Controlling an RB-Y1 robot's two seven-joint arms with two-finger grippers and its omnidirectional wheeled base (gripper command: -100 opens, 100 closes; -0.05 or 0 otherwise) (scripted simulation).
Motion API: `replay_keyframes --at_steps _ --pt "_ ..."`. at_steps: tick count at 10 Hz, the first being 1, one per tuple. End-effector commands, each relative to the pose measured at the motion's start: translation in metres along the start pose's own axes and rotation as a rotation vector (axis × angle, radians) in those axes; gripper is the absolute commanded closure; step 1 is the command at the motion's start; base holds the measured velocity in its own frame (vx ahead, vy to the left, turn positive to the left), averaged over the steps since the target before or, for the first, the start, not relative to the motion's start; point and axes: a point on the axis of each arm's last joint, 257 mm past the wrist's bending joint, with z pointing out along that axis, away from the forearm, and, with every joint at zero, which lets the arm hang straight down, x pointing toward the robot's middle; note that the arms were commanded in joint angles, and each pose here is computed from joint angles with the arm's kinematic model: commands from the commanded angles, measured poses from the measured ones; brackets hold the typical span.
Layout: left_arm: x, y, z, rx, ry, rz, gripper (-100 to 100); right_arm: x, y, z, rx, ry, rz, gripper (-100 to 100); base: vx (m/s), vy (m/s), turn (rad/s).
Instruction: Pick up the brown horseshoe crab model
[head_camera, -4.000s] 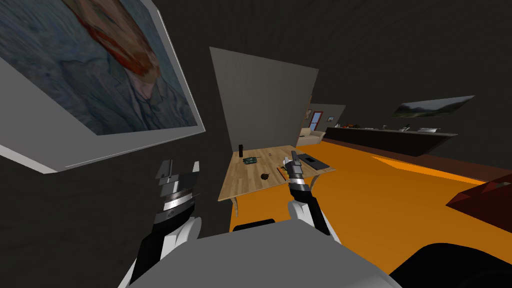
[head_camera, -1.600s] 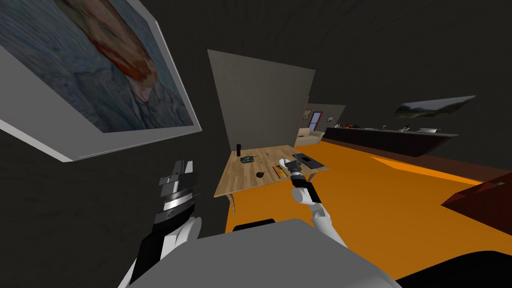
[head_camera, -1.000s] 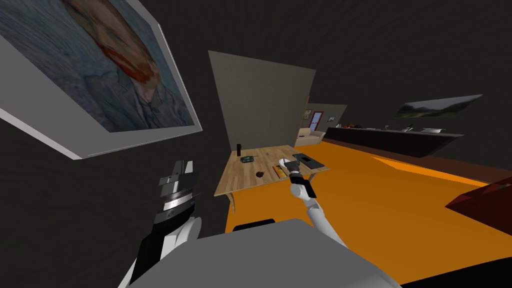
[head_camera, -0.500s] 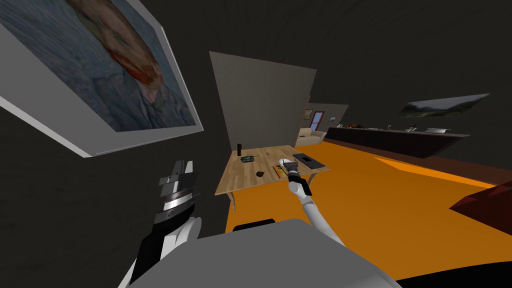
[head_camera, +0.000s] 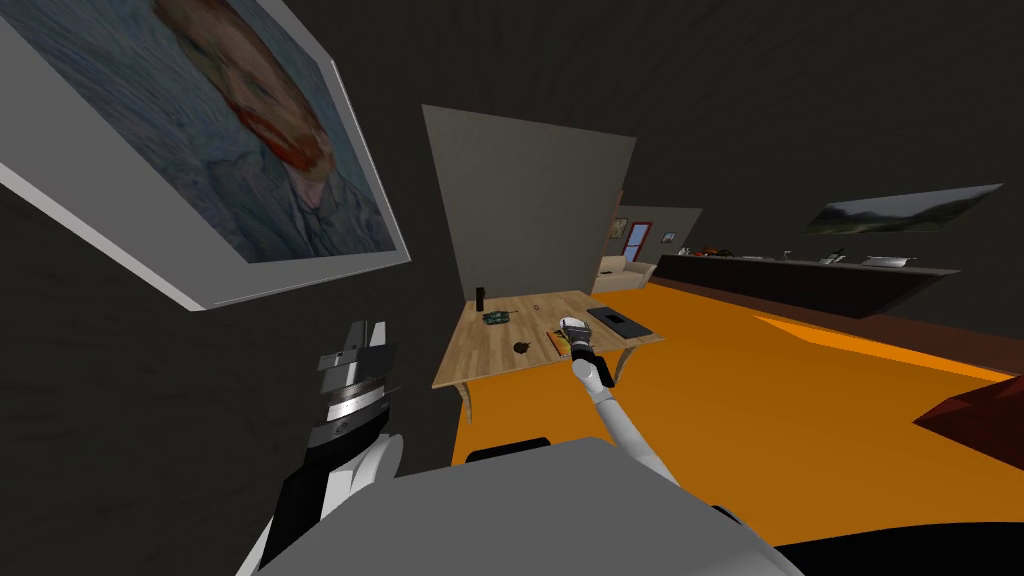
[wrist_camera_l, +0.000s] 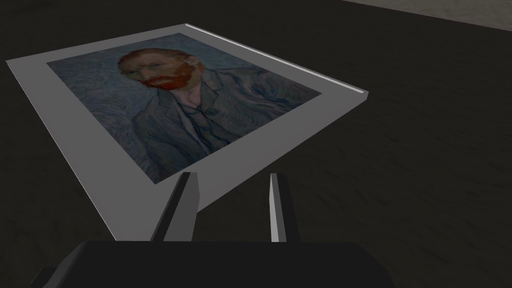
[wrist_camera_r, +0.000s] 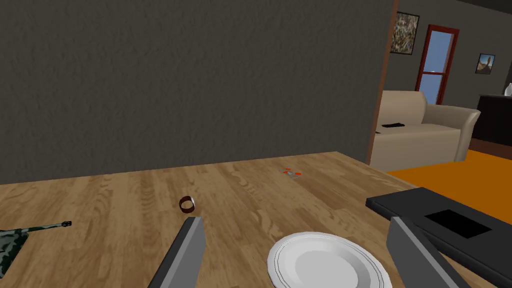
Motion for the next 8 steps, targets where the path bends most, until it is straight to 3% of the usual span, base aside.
replay_keyframes --at_steps 1,2,3,4,5,6,7,8 --pt "0.0 0.0 0.0 0.0 0.0 0.0 0 -0.015 0.001 0.004 -0.01 -0.034 0.065 -100 -0.006 0.012 0.017" --pt "0.0 0.0 0.0 0.0 0.0 0.0 0 -0.018 0.002 0.003 -0.011 -0.04 0.063 -100 -0.001 0.006 -0.002" --pt "0.0 0.0 0.0 0.0 0.0 0.0 0 -0.021 -0.007 0.009 -0.017 -0.053 0.151 -100 -0.002 0.011 0.029" --pt "0.0 0.0 0.0 0.0 0.0 0.0 0 -0.035 -0.004 0.007 -0.024 -0.081 0.156 -100 -0.002 0.01 0.018" --pt "0.0 0.0 0.0 0.0 0.0 0.0 0 -0.039 -0.013 0.012 -0.03 -0.094 0.243 -100 -0.006 0.02 0.037" --pt "0.0 0.0 0.0 0.0 0.0 0.0 0 -0.052 -0.01 0.009 -0.04 -0.122 0.247 -100 -0.003 0.018 0.021" --pt "0.0 0.0 0.0 0.0 0.0 0.0 0 -0.057 -0.02 0.013 -0.047 -0.138 0.327 -100 -0.001 0.021 0.037" --pt "0.0 0.0 0.0 0.0 0.0 0.0 0 -0.067 -0.018 0.01 -0.056 -0.159 0.336 -100 0.003 0.02 0.018"
